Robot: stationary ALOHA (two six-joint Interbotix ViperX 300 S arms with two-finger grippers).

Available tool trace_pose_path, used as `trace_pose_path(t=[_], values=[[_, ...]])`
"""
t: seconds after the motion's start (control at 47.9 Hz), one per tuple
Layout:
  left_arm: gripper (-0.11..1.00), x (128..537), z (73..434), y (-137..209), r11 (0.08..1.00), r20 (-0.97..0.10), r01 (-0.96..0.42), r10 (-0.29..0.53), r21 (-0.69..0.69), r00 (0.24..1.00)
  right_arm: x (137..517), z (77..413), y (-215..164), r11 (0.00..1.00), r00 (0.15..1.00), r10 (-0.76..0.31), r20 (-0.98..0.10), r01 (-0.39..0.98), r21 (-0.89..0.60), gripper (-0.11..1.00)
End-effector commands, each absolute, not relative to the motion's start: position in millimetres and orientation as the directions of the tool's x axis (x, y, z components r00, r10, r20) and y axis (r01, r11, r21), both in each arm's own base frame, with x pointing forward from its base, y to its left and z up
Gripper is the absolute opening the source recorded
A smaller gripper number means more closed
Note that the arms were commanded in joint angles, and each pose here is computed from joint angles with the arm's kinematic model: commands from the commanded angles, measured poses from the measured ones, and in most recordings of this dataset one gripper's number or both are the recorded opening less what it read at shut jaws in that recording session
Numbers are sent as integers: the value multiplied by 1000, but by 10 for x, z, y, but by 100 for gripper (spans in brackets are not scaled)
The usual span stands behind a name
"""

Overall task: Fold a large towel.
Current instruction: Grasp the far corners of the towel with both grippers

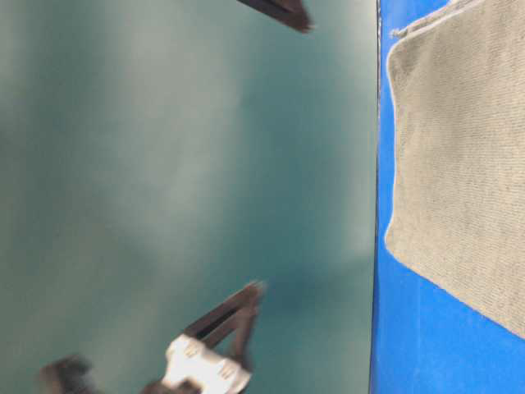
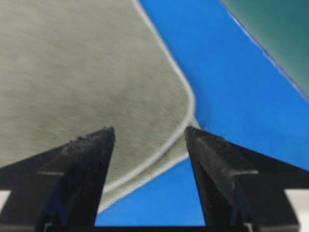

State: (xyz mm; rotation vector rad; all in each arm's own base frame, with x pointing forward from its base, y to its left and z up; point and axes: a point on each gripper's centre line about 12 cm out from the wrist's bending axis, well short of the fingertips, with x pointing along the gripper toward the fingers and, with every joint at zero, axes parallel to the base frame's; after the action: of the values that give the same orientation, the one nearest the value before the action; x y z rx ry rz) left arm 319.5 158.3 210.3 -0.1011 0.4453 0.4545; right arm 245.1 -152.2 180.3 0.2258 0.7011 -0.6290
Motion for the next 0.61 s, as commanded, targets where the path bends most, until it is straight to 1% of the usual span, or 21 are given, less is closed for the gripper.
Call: trace_pose_path(t=[0.0,0.104,0.209,0.376,0.543,0.585], values=[[79,3333,2004,1822,877,-428,-481,437,6,791,2562,1671,-1693,777,549,-463,-696,630,-19,62],[79,3482,1701,2011,865,-455,-502,450,7,768,2606,1439,-1831,764,493,-450,-745,644,-35,62],[79,3625,1411,2138,860,-492,-510,447,7,747,2666,1296,-1920,763,472,-436,-766,646,-36,62],[78,3700,1145,2322,846,-527,-533,457,9,716,2783,1154,-1996,772,484,-410,-773,636,-11,62],[77,3654,928,2436,831,-565,-556,463,9,683,2714,1021,-2148,745,434,-418,-798,667,-28,62],[75,3643,895,2437,831,-572,-557,461,9,678,2675,1004,-2180,736,415,-424,-805,675,-40,62]])
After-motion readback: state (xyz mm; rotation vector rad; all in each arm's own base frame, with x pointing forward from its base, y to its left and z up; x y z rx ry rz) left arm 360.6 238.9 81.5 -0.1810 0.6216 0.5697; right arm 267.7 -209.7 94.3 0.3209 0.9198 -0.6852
